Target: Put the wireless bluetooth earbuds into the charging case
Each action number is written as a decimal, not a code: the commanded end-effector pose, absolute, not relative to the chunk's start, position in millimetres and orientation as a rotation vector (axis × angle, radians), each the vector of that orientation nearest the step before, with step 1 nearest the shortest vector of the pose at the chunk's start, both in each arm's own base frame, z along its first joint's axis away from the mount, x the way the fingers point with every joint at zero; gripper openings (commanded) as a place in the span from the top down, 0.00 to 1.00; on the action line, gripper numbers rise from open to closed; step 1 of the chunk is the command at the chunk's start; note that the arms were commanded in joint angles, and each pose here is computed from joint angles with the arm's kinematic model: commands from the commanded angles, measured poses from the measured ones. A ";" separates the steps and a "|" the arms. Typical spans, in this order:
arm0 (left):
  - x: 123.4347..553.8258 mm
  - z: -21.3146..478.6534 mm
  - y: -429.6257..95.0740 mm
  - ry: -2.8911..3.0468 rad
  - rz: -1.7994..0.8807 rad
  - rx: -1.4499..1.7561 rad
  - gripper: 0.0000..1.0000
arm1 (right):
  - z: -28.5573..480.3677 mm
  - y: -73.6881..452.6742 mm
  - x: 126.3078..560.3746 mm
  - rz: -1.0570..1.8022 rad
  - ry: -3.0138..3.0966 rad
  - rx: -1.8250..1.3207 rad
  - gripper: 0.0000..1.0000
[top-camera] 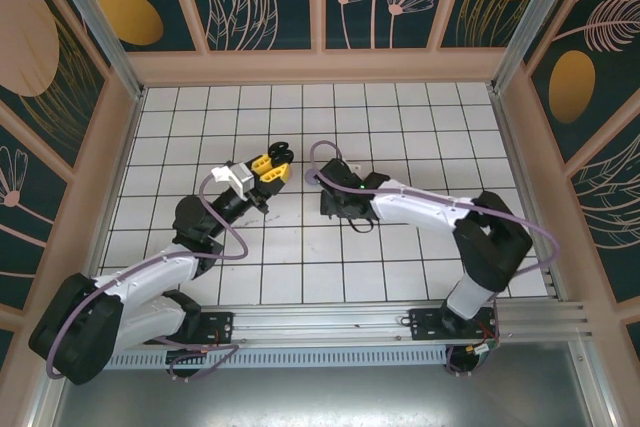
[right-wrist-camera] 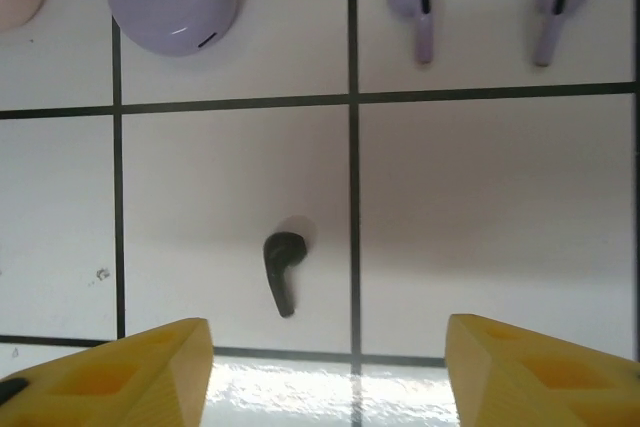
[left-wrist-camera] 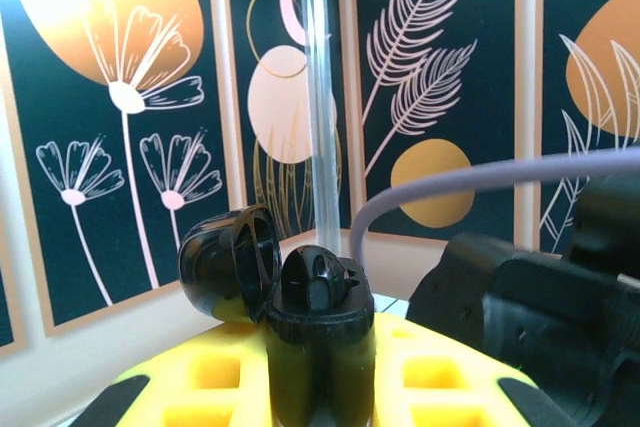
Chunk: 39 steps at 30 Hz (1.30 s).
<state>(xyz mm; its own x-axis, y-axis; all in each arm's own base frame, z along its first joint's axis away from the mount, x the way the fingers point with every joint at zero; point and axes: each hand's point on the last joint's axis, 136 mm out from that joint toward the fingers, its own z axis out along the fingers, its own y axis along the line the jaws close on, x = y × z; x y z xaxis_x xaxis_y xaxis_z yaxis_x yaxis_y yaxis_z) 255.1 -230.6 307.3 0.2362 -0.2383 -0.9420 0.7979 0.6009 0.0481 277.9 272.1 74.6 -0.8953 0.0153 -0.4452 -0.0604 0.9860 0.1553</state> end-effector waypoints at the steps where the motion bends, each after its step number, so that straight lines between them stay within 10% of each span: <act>1: 247.0 324.0 -221.6 1.037 -0.758 0.565 1.00 | 78.4 283.3 286.4 0.239 2.678 -0.046 0.42; 39: 243.5 327.8 -219.2 1.012 -0.763 0.556 1.00 | 12.7 294.3 296.7 0.150 2.793 -0.031 0.63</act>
